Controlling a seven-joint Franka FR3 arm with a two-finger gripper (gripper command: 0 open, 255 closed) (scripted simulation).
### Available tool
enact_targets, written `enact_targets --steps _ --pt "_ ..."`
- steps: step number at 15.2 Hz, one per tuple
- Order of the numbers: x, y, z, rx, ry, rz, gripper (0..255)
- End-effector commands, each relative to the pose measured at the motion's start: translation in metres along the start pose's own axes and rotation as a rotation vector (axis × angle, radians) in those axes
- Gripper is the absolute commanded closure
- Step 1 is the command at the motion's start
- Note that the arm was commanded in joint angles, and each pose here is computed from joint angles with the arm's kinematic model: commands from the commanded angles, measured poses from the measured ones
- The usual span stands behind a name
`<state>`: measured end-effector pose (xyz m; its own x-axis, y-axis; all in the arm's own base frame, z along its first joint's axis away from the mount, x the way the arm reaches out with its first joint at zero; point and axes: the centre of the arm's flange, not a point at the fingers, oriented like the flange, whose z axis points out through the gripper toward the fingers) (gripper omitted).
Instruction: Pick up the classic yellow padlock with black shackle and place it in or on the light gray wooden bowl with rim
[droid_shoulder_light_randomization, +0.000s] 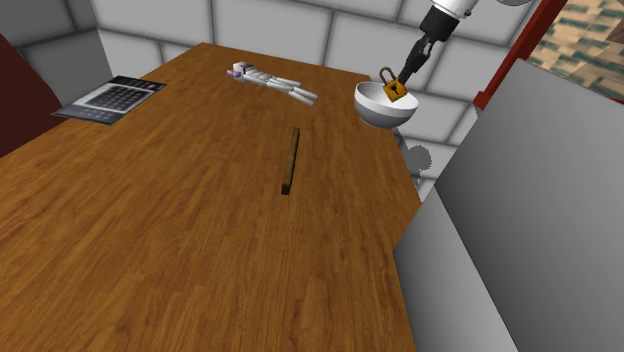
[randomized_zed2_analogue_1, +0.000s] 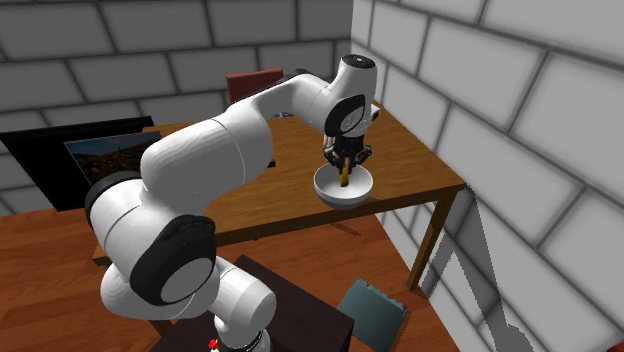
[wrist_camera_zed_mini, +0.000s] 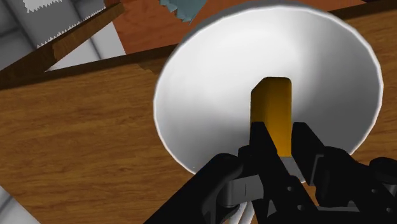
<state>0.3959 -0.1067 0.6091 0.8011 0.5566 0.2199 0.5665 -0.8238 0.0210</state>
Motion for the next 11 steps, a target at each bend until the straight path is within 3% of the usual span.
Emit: enact_targets --steps 1,5,6,11 --pt "-0.001 0.000 0.005 0.000 0.000 0.000 255" --pt "-0.001 0.000 0.005 0.000 0.000 0.000 255" --pt "-0.001 0.000 0.005 0.000 0.000 0.000 0" --pt "0.055 -0.022 0.076 -0.314 -0.150 0.963 0"
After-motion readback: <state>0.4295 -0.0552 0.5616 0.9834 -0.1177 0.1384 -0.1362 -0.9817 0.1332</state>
